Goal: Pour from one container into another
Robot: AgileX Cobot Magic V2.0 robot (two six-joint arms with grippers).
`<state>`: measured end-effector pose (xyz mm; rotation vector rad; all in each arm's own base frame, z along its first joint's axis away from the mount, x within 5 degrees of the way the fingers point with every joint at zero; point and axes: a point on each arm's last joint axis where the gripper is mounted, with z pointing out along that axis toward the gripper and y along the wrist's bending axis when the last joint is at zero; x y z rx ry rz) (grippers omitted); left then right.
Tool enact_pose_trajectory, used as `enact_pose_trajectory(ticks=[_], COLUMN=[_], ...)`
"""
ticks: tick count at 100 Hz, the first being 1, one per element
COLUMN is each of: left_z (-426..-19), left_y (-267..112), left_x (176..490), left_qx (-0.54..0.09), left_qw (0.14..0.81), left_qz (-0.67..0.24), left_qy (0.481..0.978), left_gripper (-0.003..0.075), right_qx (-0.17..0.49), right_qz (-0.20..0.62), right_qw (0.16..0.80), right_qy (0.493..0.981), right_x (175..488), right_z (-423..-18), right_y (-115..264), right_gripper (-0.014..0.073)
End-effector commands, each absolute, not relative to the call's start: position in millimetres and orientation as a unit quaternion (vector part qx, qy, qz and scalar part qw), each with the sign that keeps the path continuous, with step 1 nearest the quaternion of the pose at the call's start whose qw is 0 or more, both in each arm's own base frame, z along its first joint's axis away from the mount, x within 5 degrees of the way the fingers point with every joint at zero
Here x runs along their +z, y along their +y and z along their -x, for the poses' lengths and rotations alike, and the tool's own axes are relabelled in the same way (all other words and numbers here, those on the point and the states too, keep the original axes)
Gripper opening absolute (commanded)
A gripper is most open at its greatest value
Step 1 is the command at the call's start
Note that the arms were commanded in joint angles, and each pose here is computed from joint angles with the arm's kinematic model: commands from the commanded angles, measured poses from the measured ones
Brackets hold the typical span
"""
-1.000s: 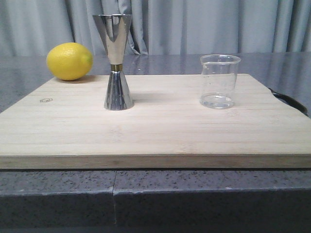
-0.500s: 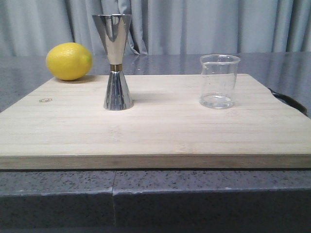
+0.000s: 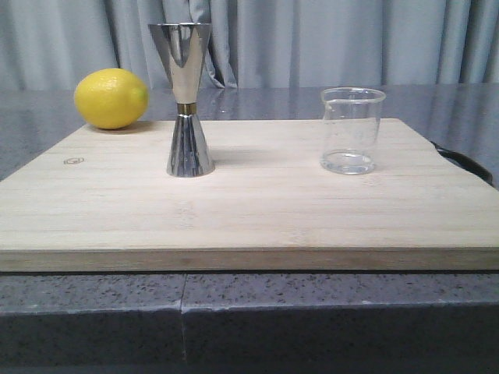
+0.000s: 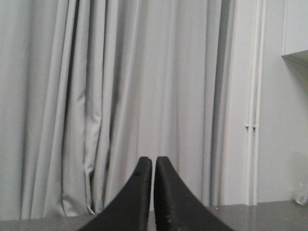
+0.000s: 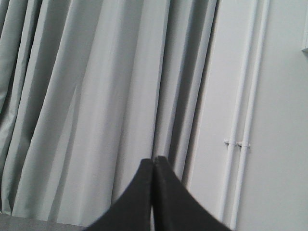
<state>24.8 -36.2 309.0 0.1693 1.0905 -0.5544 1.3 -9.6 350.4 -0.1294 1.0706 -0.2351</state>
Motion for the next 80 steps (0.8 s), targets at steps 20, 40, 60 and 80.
enact_pose_trajectory(ticks=[20, 40, 60, 80], left_z=[-32.3, -44.0, -52.2, -54.7], left_y=[-14.1, -8.2, -4.6, -4.1], left_x=[282.8, 241.5, 218.5, 207.4], left_qx=[-0.175, -0.119, -0.092, -0.067], left_qw=[0.869, 0.847, 0.793, 0.756], left_qz=[0.004, 0.02, 0.029, 0.007], left_qy=[0.463, 0.517, 0.602, 0.651], left_gripper=[-0.0019, -0.0019, -0.0019, -0.0019], right_qx=[-0.118, -0.118, -0.118, -0.118], right_qz=[0.072, 0.072, 0.072, 0.072], right_qw=[0.857, 0.857, 0.857, 0.857], right_qy=[0.496, 0.496, 0.496, 0.496], right_x=[357.0, 357.0, 357.0, 357.0], right_z=[1.7, 1.7, 1.7, 1.7], right_y=[-8.0, -8.0, -8.0, -8.0], right_gripper=[-0.0073, -0.0073, -0.0073, -0.0073])
